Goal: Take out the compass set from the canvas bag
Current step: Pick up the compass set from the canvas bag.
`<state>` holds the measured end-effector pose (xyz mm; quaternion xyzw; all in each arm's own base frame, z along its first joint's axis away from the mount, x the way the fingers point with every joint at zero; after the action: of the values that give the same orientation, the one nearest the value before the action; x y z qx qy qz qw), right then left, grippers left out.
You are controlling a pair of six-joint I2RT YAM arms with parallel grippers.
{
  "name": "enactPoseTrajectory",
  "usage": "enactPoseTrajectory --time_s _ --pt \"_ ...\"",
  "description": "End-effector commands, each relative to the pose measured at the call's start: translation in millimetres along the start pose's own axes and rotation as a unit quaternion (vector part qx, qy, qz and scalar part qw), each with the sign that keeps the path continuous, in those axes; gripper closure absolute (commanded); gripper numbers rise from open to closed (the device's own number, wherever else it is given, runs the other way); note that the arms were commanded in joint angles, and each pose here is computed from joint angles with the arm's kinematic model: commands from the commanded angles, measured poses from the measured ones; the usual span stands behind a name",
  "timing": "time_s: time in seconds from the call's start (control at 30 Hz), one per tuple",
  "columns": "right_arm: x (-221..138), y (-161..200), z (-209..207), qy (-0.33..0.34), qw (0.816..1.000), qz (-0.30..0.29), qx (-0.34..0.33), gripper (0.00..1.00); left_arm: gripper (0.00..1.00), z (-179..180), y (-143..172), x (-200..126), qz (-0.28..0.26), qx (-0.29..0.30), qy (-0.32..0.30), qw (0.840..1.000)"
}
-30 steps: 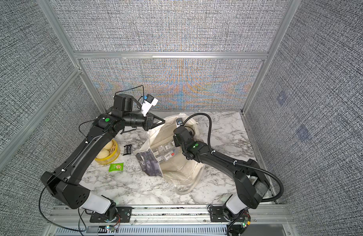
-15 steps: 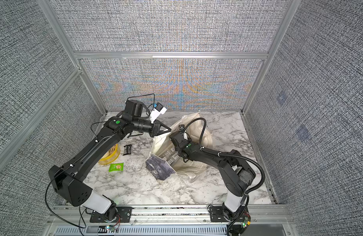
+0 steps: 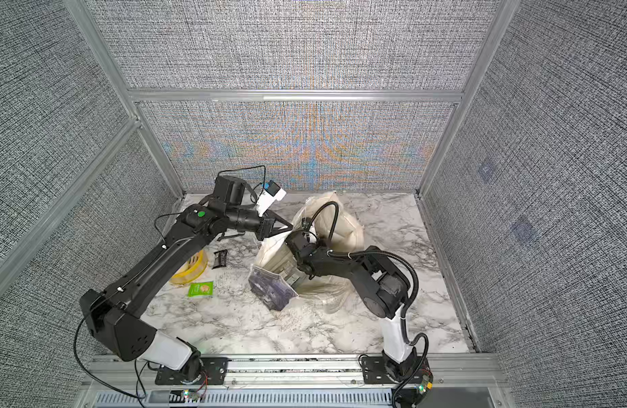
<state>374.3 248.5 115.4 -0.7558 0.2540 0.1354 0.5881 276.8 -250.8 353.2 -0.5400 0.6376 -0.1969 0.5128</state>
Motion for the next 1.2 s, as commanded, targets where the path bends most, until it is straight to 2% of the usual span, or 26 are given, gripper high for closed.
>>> enactPoseTrajectory --time_s 0.0,0.1,0.2,0.5,0.77,1.03,1.17 --pt "8.8 1.9 1.7 0.010 1.000 0.013 0.023 0.46 1.00 -8.6 -0.8 -4.1 -0.004 0.014 0.021 1.000" --pt "15.7 9.2 1.6 0.012 0.999 0.033 0.032 0.51 1.00 -10.1 0.8 -6.0 -0.004 0.018 0.019 1.000" --pt "16.6 11.1 0.4 0.015 0.999 0.035 0.037 0.63 1.00 -9.5 2.2 -7.5 -0.006 0.022 0.011 1.000" --pt "-5.7 -14.5 -4.1 -0.041 0.997 0.032 0.054 0.79 1.00 -1.1 3.0 -5.0 -0.002 0.012 0.007 1.000" --pt "-38.7 -44.6 -12.4 -0.125 0.990 0.001 0.069 0.82 1.00 3.0 4.2 -6.5 -0.003 0.011 0.002 1.000" --pt "-79.2 -63.7 -20.1 -0.245 0.964 -0.008 0.108 0.85 1.00 9.1 6.4 -6.0 0.002 0.006 -0.003 1.000" --pt "-91.9 -71.6 -24.9 -0.273 0.954 -0.012 0.126 0.85 1.00 11.6 7.1 -5.9 0.003 0.004 -0.004 1.000"
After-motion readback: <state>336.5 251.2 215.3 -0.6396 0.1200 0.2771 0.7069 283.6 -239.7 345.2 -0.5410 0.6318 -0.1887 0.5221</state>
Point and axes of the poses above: each gripper's point midway between its finger pads, its own x axis out along the fingers, its own z axis along the line the jaws close on, y = z × x, the point moved 7 cm from there along -x, back along the fingers, and after that the axes turned 2 degrees about x, right-handed, at the moved point
